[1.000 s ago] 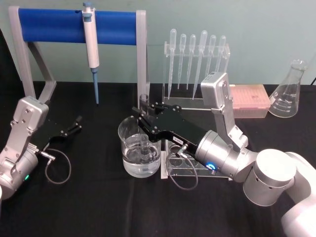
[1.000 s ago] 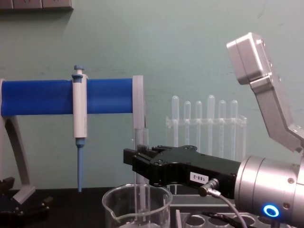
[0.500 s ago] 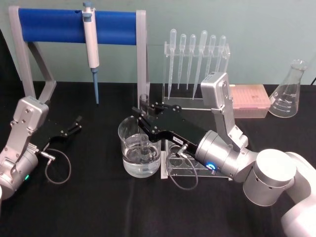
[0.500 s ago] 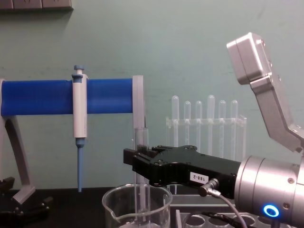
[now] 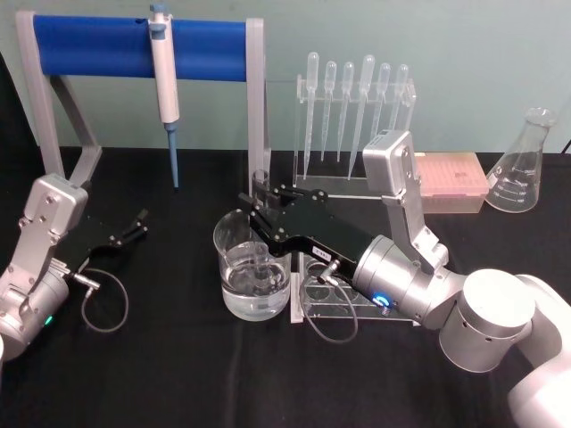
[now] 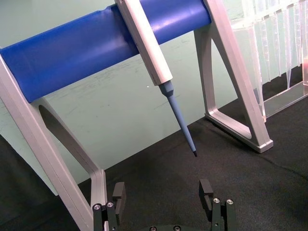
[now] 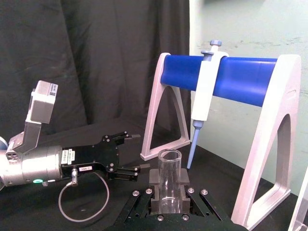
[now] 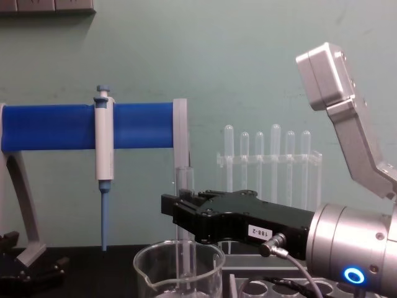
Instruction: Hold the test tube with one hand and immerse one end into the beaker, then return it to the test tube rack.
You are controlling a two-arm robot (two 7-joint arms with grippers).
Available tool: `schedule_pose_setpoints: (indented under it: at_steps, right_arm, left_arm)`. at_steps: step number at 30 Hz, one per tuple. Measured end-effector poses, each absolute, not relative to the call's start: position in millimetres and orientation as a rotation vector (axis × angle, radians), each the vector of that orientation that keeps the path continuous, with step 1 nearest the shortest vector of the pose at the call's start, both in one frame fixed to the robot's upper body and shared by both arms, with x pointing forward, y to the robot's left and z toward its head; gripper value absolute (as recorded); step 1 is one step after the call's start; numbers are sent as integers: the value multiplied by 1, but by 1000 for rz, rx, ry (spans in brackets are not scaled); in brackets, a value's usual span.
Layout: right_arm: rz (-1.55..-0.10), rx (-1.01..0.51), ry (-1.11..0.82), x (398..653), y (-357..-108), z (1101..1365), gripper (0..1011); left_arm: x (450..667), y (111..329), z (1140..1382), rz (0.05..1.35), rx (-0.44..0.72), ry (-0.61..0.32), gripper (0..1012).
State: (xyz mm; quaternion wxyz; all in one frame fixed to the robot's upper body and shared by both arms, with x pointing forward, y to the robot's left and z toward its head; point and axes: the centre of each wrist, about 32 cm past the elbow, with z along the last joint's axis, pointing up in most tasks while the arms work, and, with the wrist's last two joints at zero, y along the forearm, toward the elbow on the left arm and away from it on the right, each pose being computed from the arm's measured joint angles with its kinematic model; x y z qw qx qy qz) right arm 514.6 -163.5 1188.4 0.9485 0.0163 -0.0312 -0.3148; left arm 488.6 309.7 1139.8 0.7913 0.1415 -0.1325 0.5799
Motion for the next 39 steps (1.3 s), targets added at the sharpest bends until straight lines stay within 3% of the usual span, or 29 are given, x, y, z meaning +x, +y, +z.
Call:
schedule_pose_setpoints:
  at_steps: [39]
  right_arm:
    - [-641,33,-63,515,-163,1188,225]
  left_arm:
    - [489,310,1140,1248,304,-285,1000]
